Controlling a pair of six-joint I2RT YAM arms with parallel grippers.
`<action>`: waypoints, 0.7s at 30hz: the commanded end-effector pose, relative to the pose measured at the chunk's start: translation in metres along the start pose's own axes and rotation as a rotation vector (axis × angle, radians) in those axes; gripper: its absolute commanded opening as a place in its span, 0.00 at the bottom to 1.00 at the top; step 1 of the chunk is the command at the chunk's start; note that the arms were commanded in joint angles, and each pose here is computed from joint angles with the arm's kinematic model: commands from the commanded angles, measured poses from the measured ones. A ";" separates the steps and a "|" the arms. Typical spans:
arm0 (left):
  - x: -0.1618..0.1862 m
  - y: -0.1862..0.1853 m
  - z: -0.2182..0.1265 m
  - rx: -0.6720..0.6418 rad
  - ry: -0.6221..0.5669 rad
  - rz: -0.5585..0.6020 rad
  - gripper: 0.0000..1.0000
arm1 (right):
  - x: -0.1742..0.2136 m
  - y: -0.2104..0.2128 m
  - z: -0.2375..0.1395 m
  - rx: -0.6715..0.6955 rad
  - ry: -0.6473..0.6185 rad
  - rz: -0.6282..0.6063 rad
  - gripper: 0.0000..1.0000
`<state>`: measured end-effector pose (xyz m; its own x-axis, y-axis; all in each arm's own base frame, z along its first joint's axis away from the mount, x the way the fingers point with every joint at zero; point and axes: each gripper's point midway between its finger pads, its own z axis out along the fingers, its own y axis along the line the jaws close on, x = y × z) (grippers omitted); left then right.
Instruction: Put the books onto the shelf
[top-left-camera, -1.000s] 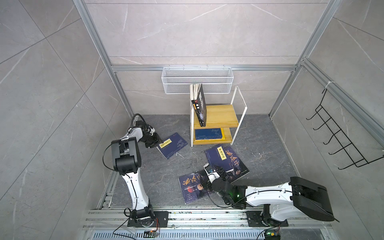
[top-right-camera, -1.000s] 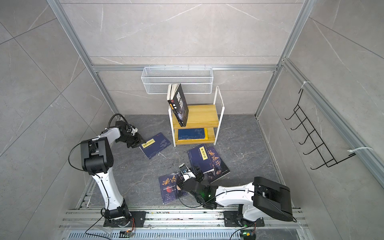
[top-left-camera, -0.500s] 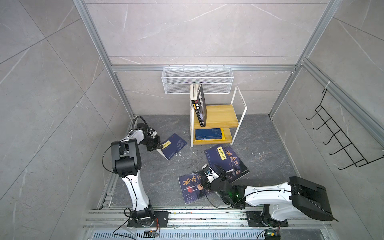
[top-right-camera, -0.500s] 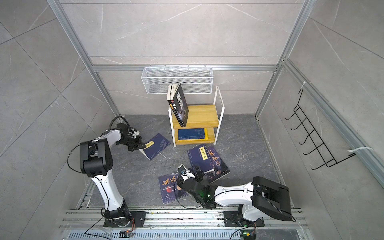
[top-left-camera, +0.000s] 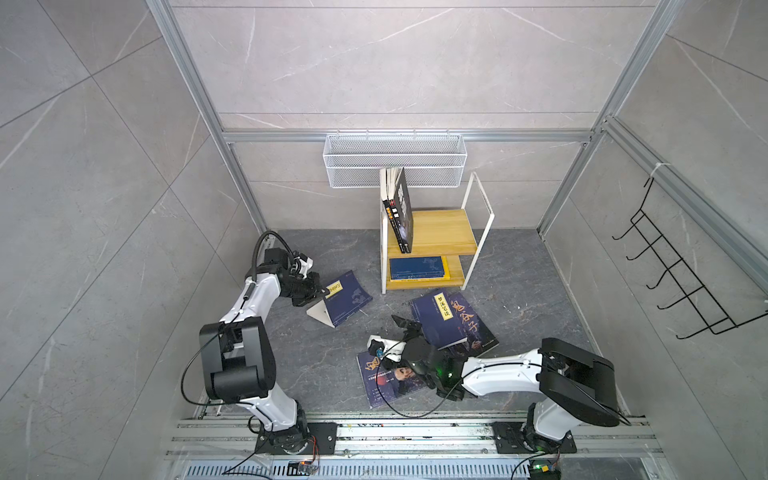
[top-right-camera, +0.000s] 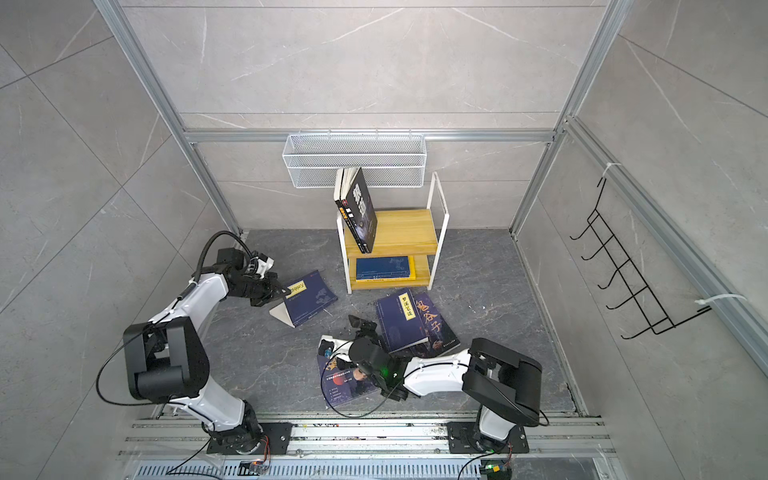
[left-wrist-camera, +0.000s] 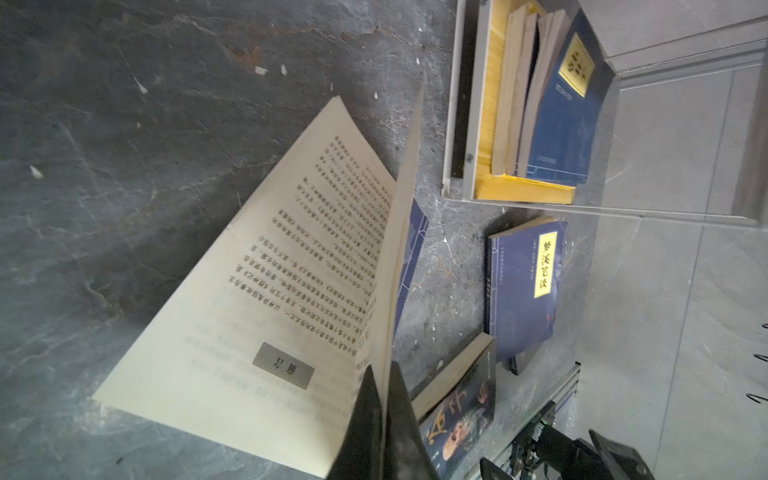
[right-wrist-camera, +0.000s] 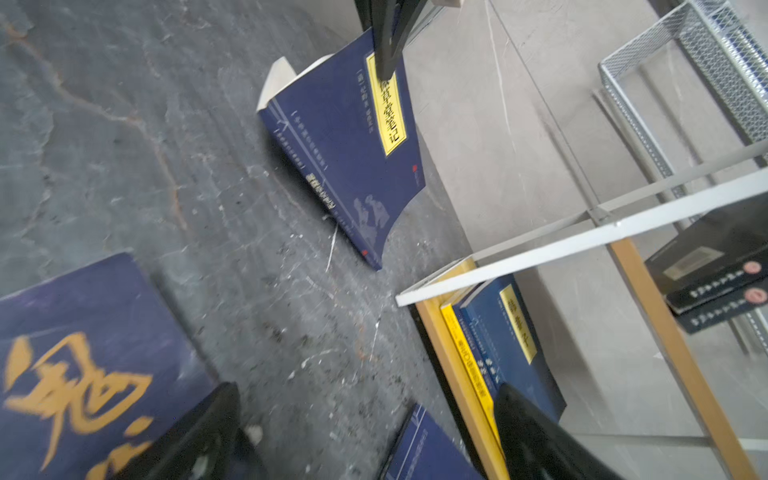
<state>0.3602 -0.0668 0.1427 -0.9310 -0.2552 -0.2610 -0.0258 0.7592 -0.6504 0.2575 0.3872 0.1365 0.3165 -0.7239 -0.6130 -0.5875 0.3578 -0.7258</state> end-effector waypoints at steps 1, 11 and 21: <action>0.014 -0.030 -0.017 0.090 -0.012 0.009 0.00 | -0.029 0.000 0.020 -0.029 -0.129 -0.081 0.95; 0.043 -0.053 -0.031 0.179 0.022 -0.029 0.00 | -0.033 0.023 0.078 -0.052 -0.190 -0.194 0.93; 0.047 -0.054 -0.029 0.189 0.024 -0.034 0.00 | -0.033 0.031 0.116 -0.058 -0.208 -0.194 0.83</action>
<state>0.3100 -0.0951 0.1707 -0.9417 -0.2675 -0.2039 -0.0251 0.6604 -0.7505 0.3108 0.4802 0.0948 0.5465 -0.6631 -0.5115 -0.5510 0.1753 -0.8159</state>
